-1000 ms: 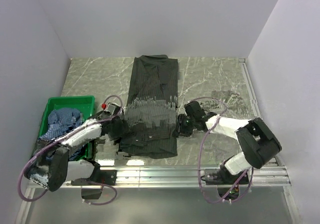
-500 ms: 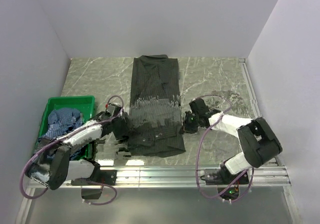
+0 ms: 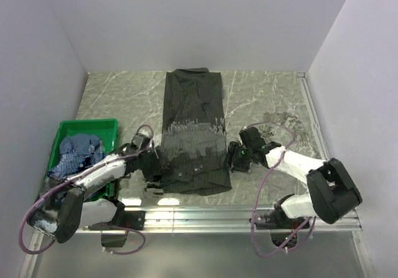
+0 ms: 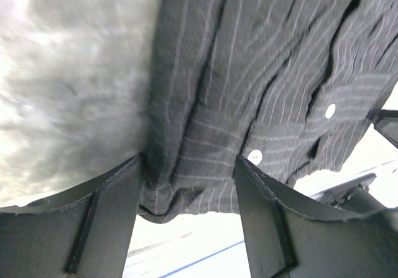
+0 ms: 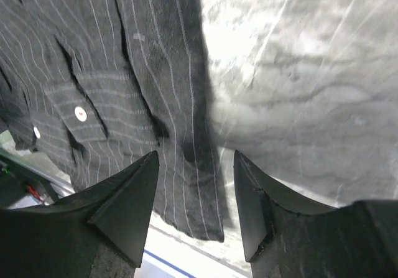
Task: Fold and stack the long sleeve shirts
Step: Fold the shirt
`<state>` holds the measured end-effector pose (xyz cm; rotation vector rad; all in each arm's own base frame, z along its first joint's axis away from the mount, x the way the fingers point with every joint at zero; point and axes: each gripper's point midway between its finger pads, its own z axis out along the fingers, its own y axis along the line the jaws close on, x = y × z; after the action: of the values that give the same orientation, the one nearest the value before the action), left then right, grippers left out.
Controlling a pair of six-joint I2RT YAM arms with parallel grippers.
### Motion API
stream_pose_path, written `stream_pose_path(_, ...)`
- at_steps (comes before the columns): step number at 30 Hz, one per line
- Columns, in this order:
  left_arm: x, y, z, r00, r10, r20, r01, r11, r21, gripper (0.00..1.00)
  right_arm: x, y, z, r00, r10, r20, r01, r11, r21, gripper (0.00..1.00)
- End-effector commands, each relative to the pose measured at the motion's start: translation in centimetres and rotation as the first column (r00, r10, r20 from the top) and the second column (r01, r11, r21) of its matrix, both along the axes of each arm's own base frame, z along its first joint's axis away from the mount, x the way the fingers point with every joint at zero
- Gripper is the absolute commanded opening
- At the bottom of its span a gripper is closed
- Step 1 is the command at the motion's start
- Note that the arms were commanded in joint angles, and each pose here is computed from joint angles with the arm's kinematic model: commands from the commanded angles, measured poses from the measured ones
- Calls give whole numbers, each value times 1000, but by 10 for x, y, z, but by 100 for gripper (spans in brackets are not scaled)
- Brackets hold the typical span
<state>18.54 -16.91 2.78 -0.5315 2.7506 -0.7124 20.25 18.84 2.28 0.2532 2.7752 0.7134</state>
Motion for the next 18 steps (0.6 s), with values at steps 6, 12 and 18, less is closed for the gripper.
stream_pose_path(6, -57, -2, -28, 981, -55, -187, 58, 998, 12, 64, -50, 10, -16, 989, 52, -136, -53, 999, -10, 59)
stream_pose_path(12, -60, -1, -29, 982, -52, -182, 58, 998, 27, 59, -57, -1, -23, 989, 25, -146, -33, 998, -49, 56)
stream_pose_path(18, -64, -3, -30, 978, -74, -194, 80, 997, 23, 37, -60, -4, -24, 989, 26, -149, -35, 998, -57, 33)
